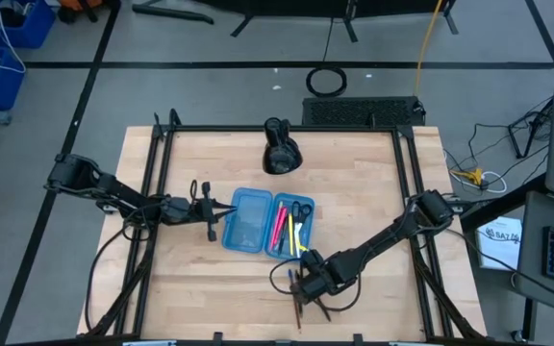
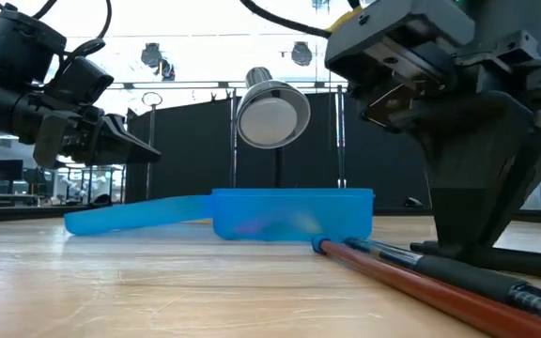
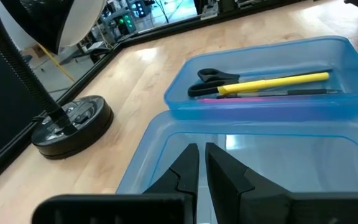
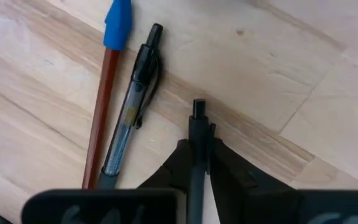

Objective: Pick & place school supplies into a supply box
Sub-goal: Put the right black pen into the blue supply box

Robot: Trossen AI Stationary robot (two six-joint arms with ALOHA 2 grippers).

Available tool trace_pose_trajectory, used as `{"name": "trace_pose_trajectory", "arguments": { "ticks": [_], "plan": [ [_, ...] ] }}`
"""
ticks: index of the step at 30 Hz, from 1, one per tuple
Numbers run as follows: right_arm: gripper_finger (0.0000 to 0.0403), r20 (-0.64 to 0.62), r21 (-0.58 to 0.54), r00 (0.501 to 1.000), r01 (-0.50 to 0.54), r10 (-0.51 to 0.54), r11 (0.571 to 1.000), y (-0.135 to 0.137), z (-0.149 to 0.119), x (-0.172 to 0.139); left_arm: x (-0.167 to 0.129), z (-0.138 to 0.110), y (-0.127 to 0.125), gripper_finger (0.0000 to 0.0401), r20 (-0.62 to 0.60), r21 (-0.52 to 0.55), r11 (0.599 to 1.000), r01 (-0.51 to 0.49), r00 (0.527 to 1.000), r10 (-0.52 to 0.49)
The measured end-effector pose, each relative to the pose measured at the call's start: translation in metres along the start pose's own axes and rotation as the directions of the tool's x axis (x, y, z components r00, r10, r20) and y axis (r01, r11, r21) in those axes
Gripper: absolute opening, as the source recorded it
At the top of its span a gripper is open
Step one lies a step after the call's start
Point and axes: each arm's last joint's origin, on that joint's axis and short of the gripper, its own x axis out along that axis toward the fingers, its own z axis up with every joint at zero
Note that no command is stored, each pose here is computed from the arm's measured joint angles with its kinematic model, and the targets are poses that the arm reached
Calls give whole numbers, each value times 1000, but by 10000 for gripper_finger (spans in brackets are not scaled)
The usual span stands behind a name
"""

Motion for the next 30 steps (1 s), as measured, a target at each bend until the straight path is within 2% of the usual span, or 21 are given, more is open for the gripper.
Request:
{"name": "trace_pose_trajectory", "arguments": {
  "ticks": [6, 20, 25, 30],
  "plan": [
    [2, 82, 5, 995, -58, 57, 998, 4, 5, -12, 0, 0, 0, 35, 0, -16, 1000, 1, 1000, -1],
    [6, 106, -30, 989, -104, 106, 994, 9, 5, -13, 0, -1, 0, 35, -8, -32, 999, 3, 1000, -3],
    [32, 87, -39, 987, -132, 135, 990, 12, 5, -14, 0, -1, 0, 35, -12, -30, 1000, 4, 1000, -4],
    [85, 52, -30, 989, -138, 139, 990, 12, 7, -15, 0, -1, 0, 35, -12, -30, 1000, 4, 1000, -4]
  ]
}}
